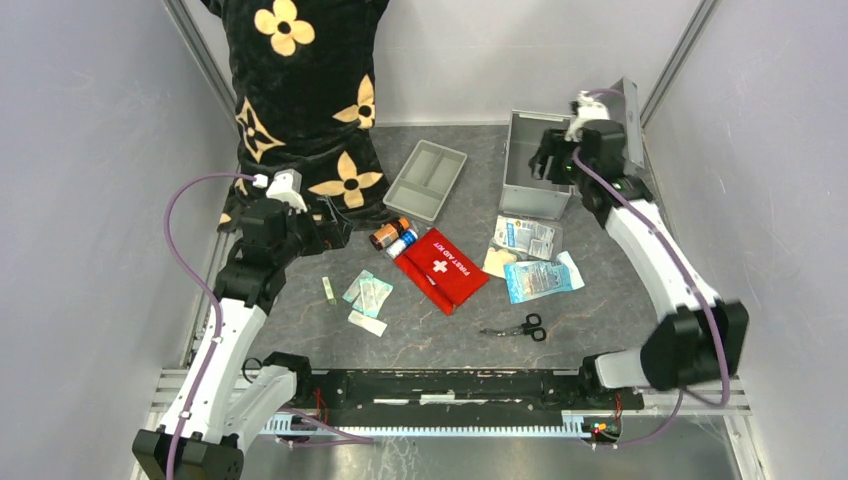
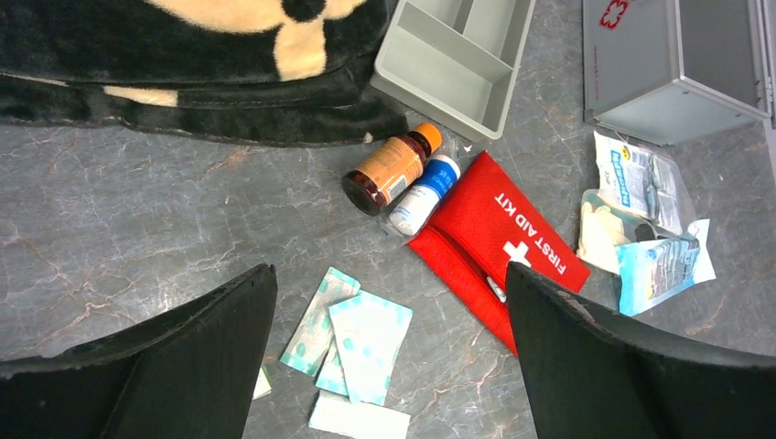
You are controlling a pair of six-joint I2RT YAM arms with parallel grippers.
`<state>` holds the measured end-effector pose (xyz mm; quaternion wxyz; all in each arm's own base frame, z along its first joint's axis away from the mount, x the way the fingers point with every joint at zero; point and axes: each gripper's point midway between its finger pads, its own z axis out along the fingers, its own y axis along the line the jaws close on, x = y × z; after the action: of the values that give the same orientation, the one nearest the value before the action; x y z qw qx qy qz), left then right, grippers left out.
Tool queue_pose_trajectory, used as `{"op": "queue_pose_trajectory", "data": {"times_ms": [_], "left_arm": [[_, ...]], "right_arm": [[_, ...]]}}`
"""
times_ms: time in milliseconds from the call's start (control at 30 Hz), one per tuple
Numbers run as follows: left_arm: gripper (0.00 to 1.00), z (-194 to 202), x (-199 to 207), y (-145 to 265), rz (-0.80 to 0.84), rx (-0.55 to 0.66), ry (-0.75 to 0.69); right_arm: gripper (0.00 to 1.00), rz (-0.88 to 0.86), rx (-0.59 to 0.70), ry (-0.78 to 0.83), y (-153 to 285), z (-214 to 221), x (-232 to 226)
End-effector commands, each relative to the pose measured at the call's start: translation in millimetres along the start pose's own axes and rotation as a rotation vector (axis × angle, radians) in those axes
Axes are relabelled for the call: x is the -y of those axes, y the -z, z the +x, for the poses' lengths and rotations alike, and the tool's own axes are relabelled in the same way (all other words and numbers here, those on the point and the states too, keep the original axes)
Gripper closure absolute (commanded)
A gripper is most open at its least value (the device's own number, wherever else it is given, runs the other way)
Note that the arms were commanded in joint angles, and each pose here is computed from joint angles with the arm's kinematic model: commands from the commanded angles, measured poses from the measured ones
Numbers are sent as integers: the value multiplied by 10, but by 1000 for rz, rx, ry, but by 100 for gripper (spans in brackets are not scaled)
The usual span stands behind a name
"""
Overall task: Organize the medicine kit
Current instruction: Adjust the medicine box at the center of the board.
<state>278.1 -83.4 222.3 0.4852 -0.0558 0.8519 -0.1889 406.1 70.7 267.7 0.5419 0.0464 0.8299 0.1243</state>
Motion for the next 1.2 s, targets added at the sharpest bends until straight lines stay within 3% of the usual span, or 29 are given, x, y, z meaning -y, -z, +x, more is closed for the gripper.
{"op": "queue_pose_trajectory", "data": {"times_ms": [0,333,467,1000,1167], "left_arm": [[0,-3,-61,30,-21,9,-52],[0,18,-92,0,-35,4,-46],[0,30,-89,-22,-31,-1,-45],[0,37,-107,-30,-41,-3,-43],[0,42,-102,-33,-40,-5,-43]], "right_arm": [[31,-19,-157,137,-339,257,-241],[35,56,-262,175,-1178,450,-252],[40,73,-285,189,-1416,456,-241],[69,97,-399,281,-1754,761,-185],[85,69,-406,371,-1749,760,-198]]}}
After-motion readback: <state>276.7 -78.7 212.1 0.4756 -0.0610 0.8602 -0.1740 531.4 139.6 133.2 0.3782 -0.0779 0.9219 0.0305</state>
